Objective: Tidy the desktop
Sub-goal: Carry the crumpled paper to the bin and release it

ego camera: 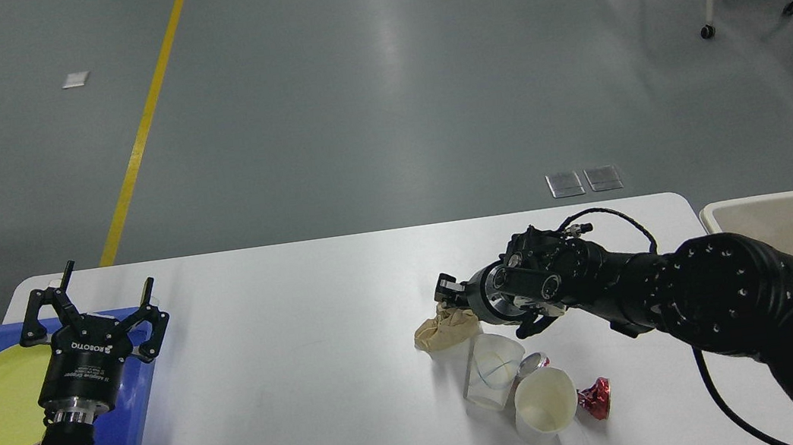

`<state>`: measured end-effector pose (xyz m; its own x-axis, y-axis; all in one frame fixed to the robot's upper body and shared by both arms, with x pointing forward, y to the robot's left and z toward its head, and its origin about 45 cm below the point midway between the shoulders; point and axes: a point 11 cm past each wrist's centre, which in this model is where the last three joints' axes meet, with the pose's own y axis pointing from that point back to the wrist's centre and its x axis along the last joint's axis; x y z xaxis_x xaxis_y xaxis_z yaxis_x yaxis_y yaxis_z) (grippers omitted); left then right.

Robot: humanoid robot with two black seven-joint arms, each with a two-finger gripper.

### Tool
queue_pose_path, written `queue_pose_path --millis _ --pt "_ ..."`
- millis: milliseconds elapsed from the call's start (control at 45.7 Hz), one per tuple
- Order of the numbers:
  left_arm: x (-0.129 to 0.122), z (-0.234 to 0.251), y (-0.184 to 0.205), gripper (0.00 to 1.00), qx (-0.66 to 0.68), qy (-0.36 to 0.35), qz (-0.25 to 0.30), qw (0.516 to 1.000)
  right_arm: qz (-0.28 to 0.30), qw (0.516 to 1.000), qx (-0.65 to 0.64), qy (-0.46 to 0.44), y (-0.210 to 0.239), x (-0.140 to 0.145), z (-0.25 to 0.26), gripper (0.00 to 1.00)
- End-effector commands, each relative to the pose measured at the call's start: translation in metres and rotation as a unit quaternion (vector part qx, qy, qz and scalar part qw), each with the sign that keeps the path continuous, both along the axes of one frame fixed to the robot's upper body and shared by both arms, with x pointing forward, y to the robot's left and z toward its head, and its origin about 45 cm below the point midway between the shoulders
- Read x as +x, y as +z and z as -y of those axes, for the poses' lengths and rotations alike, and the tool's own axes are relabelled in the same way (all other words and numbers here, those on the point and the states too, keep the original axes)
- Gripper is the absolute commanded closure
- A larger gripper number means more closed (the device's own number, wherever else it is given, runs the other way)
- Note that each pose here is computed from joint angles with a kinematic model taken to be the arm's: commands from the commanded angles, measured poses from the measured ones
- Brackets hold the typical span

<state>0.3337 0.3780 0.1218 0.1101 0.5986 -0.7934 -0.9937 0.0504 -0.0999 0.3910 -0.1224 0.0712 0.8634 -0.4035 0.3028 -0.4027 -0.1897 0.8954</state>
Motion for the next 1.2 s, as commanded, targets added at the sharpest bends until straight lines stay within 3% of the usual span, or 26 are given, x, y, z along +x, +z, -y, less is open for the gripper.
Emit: queue_pose_path --millis 0,437,590,918,1181 --pt "0.0 0.0 0.0 0.04 0.0 0.0 0.0 1.0 0.014 1.0 -0.001 -0.012 0.004 0.005 0.0 1.0" --pt "0.0 0.0 0.0 0.04 0.0 0.0 0.0 1.0 0.007 1.0 0.001 -0.006 0.005 0.001 -0.004 1.0" --pt "0.0 0.0 0.0 0.04 0.0 0.0 0.0 1.0 0.003 1.0 -0.003 -0.001 0.025 0.01 0.009 1.0" --pt "0.001 0.0 0.0 0.04 0.0 0.0 0.001 1.0 -0.009 0.997 -0.064 0.036 0.119 0.037 0.071 1.0" --pt "0.0 0.0 0.0 0.04 0.0 0.0 0.0 1.0 -0.041 0.979 -0.165 0.108 0.225 0.013 0.09 1.0"
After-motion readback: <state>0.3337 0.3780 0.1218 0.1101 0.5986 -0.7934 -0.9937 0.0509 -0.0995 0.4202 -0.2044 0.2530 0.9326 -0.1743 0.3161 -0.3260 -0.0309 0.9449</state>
